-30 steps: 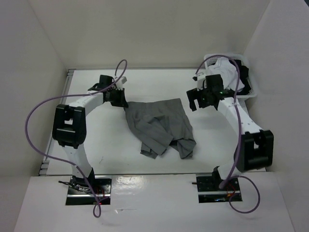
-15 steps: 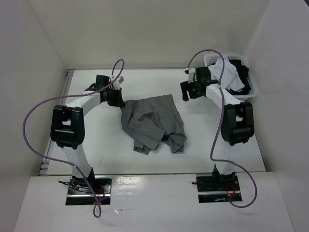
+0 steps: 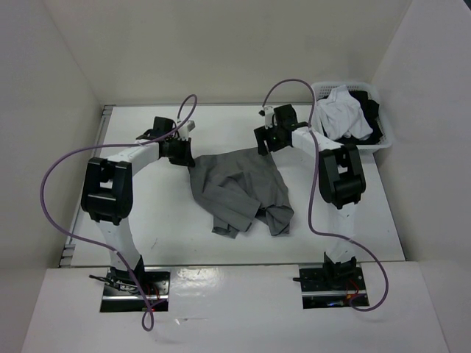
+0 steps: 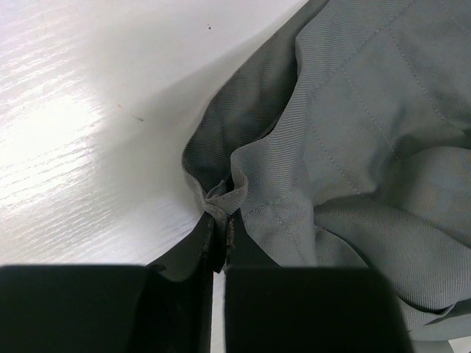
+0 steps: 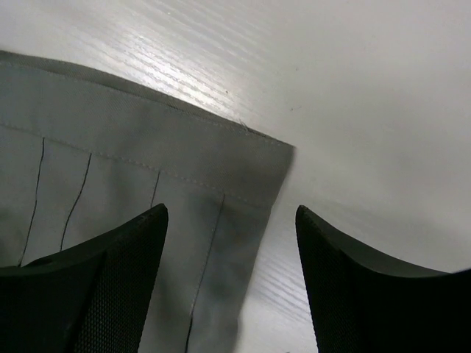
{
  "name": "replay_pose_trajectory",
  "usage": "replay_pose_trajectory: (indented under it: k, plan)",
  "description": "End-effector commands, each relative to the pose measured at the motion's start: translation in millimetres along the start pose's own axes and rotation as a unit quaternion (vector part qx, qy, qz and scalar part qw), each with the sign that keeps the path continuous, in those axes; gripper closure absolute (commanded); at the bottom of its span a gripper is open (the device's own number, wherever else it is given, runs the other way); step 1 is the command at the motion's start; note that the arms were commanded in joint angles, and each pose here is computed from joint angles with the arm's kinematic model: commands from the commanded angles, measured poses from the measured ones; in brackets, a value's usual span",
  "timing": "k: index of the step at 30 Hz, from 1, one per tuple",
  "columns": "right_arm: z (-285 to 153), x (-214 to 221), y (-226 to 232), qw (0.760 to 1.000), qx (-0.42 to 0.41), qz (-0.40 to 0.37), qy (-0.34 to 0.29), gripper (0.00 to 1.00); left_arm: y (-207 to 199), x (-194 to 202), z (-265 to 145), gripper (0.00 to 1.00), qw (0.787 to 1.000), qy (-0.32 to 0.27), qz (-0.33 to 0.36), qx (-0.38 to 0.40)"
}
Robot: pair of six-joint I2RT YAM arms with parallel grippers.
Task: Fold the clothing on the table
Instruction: Flatten the skirt out
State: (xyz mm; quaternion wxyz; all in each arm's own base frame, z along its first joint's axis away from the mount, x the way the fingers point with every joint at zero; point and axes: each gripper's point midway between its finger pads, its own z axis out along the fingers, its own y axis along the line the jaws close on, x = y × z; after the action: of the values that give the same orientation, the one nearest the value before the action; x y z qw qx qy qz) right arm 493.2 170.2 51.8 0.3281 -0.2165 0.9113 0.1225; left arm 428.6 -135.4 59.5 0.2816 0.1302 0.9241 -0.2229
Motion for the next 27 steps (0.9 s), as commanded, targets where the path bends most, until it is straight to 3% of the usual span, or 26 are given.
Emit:
replay_pose_trajectory:
  k: [1, 13, 27]
  plan:
    - [5.4, -26.2, -1.0, 0.999, 0.000, -0.001, -0.038, 0.28, 0.5, 5.3, 5.6, 1.00, 1.000, 0.007, 0.017, 0.004]
    - [12.4, -27.2, -9.2, 0.999, 0.018, -0.005, -0.040, 0.33, 0.5, 5.3, 5.6, 1.00, 1.000, 0.007, 0.017, 0.004]
    - [43.2, -3.5, -21.5, 0.998, 0.041, 0.040, 0.036, 0.36, 0.5, 5.3, 5.6, 1.00, 1.000, 0.007, 0.017, 0.004]
